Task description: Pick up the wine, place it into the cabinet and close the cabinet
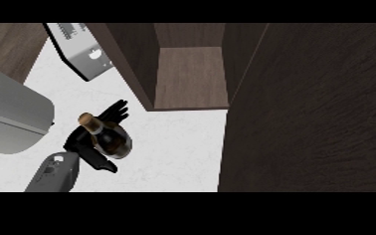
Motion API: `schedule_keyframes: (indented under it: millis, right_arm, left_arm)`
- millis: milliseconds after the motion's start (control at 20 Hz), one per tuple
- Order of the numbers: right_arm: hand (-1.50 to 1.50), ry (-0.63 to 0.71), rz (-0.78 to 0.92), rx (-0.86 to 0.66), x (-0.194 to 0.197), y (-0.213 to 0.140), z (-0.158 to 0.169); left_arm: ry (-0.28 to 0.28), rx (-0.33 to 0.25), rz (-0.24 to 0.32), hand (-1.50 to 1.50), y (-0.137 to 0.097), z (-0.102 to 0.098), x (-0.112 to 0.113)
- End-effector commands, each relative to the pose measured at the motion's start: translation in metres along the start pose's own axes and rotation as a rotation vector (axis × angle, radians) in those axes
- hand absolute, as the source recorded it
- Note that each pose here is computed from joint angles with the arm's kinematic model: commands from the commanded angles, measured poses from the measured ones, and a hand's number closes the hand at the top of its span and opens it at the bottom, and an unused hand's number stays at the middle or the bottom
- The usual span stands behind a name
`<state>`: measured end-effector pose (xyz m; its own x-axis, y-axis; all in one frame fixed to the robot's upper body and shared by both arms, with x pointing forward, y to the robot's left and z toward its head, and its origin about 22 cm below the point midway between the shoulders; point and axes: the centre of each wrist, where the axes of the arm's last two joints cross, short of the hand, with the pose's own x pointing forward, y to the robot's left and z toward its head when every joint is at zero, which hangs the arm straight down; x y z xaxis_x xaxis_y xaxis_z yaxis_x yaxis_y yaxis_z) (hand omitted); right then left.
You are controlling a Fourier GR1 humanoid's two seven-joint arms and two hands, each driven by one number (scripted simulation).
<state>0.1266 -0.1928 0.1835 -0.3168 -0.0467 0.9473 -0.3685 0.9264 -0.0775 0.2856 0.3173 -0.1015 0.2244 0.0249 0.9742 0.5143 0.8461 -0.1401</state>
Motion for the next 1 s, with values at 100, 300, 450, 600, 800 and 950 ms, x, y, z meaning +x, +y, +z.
schedule_keyframes:
  millis: [100,300,450,600,800,950]
  right_arm:
    - [-1.50,-0.083,-0.034,0.015,0.042,0.000,0.030]
    - [-1.50,-0.071,-0.027,0.021,0.044,-0.001,0.035]
    - [-1.50,-0.076,-0.048,0.015,0.048,0.004,0.041]
    - [-1.50,-0.067,-0.019,0.025,0.045,-0.003,0.035]
    - [-1.50,-0.068,-0.040,0.035,0.046,0.002,0.037]
    - [-1.50,-0.064,-0.026,0.012,0.046,-0.001,0.039]
  left_arm:
    - [-0.066,-0.059,0.172,-1.50,0.000,0.002,-0.011]
    - [-0.045,-0.060,0.176,-1.50,-0.010,-0.015,-0.011]
    - [-0.051,-0.057,0.200,-1.50,-0.009,-0.013,-0.012]
    - [-0.041,-0.105,0.172,-1.50,-0.024,-0.023,-0.014]
    - [-0.061,-0.089,0.191,1.50,-0.029,-0.012,-0.027]
    - [-0.080,-0.107,0.147,1.50,-0.027,-0.021,-0.016]
